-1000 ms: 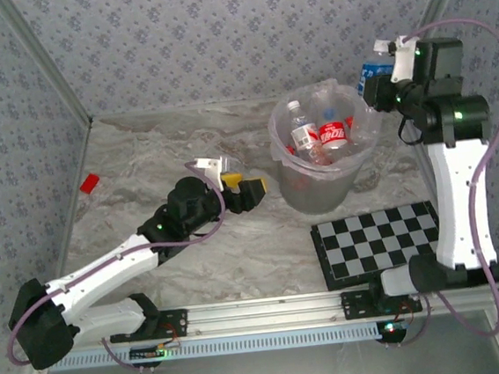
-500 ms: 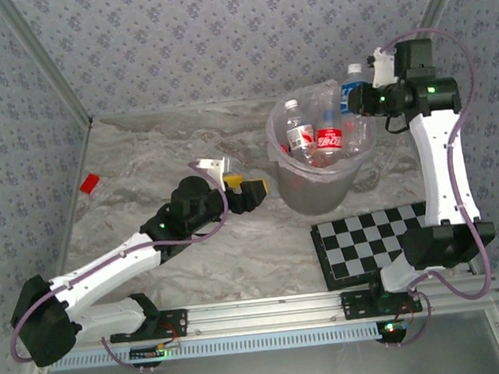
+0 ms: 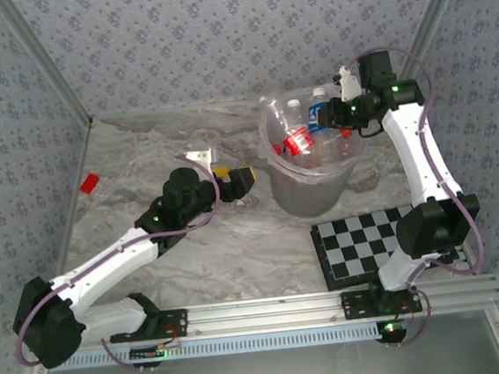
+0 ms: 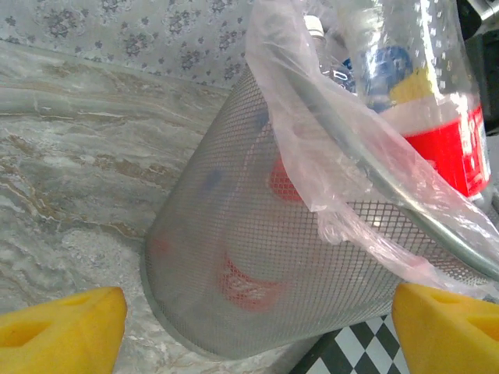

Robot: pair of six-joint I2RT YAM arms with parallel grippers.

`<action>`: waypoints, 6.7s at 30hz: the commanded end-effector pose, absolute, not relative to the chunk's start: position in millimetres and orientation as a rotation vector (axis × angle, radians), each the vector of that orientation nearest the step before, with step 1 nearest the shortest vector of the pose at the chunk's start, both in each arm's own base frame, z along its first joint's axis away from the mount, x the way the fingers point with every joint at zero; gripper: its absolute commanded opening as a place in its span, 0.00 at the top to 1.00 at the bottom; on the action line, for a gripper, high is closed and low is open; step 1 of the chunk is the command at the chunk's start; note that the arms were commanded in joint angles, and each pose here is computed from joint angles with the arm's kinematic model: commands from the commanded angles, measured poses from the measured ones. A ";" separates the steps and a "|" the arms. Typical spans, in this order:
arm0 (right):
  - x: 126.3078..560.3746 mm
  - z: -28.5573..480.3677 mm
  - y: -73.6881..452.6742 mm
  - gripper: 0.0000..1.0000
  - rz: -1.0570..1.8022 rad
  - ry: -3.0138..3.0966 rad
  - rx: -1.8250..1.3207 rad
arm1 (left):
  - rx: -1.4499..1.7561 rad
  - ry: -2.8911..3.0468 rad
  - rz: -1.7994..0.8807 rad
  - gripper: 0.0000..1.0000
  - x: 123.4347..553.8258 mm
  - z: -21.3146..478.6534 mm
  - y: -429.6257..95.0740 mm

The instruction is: Put the plastic bottles in the bin

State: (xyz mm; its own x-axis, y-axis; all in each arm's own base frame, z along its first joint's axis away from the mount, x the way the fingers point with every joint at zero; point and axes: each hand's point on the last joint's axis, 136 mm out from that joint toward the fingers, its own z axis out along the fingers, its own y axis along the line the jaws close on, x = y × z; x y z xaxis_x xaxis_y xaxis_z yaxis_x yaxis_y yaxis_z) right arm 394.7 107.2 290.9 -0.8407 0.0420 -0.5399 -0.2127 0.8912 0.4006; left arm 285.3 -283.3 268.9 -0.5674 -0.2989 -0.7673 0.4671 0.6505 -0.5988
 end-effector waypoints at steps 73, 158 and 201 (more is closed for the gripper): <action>366.6 463.1 169.0 0.91 0.586 1.675 -0.290 | 0.003 1.890 -0.915 0.14 274.7 304.5 -207.4; 272.6 260.4 211.5 0.24 0.579 2.318 -0.356 | 0.140 1.883 -0.983 0.14 317.4 357.9 -258.9; 314.6 296.9 207.3 0.40 0.462 2.218 -0.400 | 0.117 1.957 -1.014 0.14 316.1 314.7 -263.2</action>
